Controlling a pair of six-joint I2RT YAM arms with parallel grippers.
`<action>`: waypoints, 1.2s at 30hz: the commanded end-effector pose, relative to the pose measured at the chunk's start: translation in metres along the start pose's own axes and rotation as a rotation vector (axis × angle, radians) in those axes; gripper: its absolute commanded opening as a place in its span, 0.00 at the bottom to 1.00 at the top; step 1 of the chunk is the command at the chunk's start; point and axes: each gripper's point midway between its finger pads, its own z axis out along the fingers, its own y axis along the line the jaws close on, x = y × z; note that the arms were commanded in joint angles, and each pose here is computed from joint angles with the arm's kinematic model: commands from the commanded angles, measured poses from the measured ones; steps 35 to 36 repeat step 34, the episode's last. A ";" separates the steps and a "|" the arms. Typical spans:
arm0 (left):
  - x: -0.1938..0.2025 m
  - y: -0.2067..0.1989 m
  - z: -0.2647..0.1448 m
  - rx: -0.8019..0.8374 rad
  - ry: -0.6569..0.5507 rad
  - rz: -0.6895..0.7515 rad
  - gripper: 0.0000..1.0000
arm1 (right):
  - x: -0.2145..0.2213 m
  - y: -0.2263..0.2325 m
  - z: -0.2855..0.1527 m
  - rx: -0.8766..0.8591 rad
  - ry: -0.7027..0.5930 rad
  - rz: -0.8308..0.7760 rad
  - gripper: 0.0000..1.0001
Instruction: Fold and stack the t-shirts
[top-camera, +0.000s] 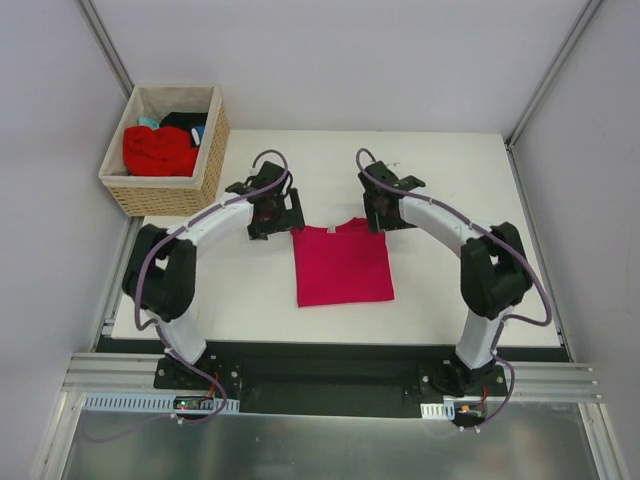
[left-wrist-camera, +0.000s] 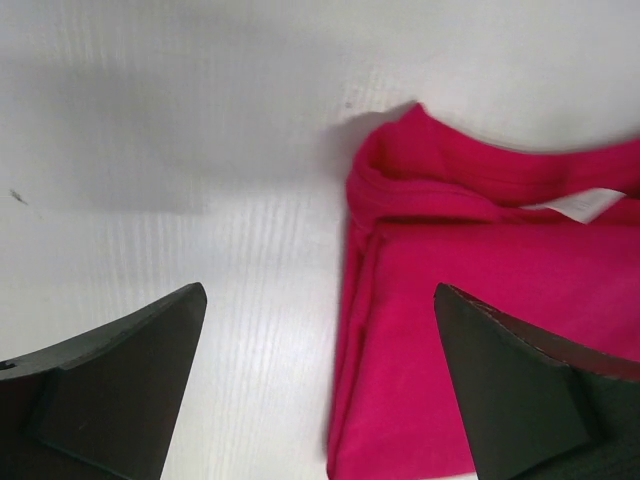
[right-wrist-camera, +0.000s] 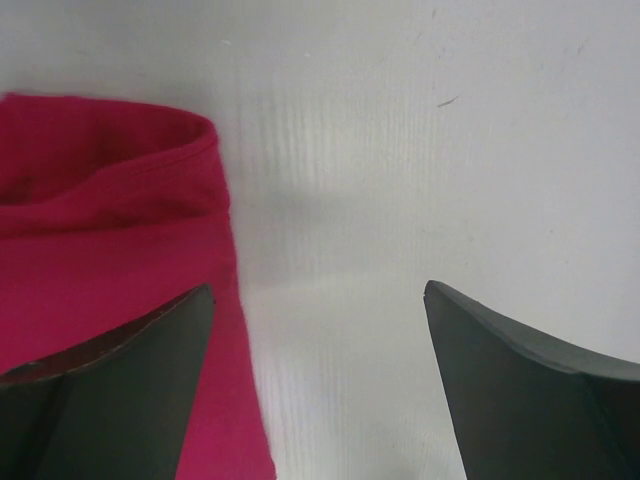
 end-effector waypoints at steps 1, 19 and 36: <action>-0.021 -0.021 -0.072 0.158 -0.125 0.002 0.99 | -0.033 0.007 -0.085 -0.182 -0.194 0.034 0.91; 0.040 0.010 -0.124 0.261 -0.266 0.021 0.99 | 0.010 0.057 -0.161 -0.500 -0.433 0.038 0.95; 0.052 0.019 -0.132 0.285 -0.295 0.020 0.99 | 0.013 0.051 -0.176 -0.417 -0.491 0.034 0.97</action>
